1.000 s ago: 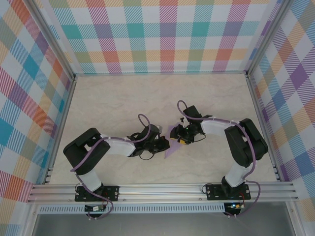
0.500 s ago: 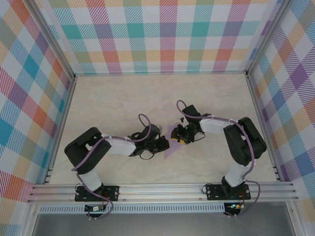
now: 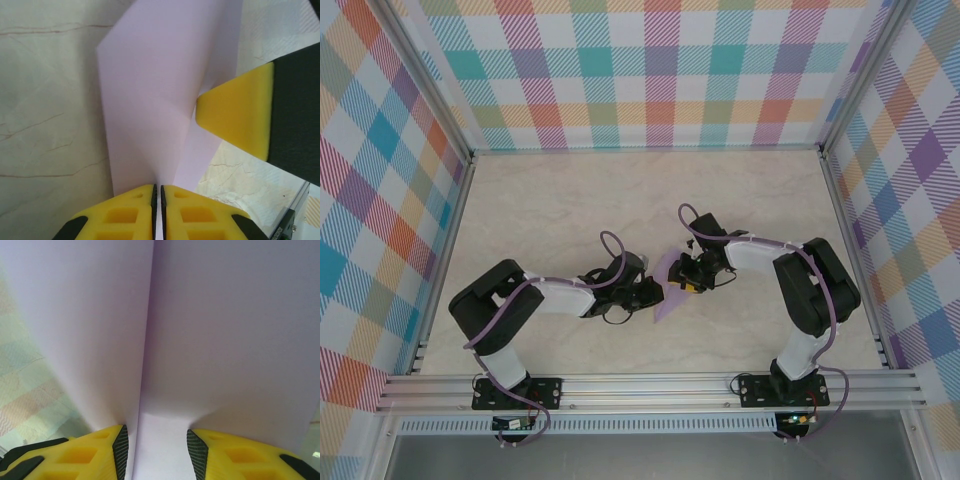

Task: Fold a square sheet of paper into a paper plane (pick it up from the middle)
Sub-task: Fourth fold the wing at the center of the table.

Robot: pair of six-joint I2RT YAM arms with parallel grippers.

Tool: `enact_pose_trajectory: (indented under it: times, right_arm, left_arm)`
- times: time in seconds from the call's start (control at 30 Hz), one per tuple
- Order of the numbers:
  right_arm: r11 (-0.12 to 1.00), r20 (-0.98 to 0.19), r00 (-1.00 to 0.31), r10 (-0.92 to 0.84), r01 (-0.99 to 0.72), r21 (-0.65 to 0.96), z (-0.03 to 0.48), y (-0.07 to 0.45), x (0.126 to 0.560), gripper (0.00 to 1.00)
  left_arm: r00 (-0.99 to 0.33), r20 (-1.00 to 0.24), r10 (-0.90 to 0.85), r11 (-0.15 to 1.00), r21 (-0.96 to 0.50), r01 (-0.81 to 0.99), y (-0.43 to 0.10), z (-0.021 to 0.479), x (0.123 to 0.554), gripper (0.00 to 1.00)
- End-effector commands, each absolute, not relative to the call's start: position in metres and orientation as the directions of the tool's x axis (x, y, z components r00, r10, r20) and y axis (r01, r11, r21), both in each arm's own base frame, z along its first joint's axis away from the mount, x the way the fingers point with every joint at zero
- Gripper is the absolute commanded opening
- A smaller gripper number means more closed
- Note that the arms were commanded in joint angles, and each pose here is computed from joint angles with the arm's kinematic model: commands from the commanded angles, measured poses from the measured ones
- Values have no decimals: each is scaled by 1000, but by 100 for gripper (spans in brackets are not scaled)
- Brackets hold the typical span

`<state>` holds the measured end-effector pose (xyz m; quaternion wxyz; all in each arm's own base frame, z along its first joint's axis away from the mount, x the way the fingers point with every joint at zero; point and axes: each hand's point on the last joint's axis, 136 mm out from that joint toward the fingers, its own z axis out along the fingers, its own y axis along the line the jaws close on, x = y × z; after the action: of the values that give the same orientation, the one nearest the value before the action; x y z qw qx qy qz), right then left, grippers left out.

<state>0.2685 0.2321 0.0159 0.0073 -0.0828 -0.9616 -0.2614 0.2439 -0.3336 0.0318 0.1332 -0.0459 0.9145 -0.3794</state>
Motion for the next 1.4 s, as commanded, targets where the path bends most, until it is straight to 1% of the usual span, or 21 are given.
enact_pose_trajectory:
  times: [0.0, 0.2, 0.57, 0.73, 0.97, 1.13, 1.23, 1.37]
  right_arm:
    - [928, 101, -973, 210, 230, 294, -31, 194, 248, 42]
    - [921, 87, -975, 203, 220, 322, -27, 197, 250, 42]
    - [871, 10, -992, 127, 116, 478, -8, 216, 253, 41]
    - [842, -34, -994, 106, 72, 534, 6, 224, 256, 42]
    - [811, -108, -990, 94, 13, 585, 37, 232, 266, 45]
    - [804, -157, -983, 92, -20, 594, 57, 234, 273, 49]
    - [816, -169, -982, 86, -28, 578, 59, 233, 278, 52]
    - [843, -153, -985, 84, -12, 537, 50, 231, 283, 58]
  left_arm:
    - [-952, -246, -181, 684, -727, 58, -338, 53, 251, 13]
    - [-957, -237, -169, 688, -723, 58, -342, 46, 253, 11]
    - [-960, -242, -143, 698, -712, 76, -345, 40, 254, 8]
    - [-960, -246, -132, 702, -707, 84, -346, 38, 254, 7]
    - [-962, -246, -121, 700, -708, 93, -348, 36, 254, 6]
    - [-963, -244, -112, 693, -714, 100, -350, 37, 253, 6]
    - [-963, -246, -106, 688, -717, 108, -351, 38, 253, 6]
    - [-963, -249, -99, 683, -722, 116, -353, 40, 252, 6]
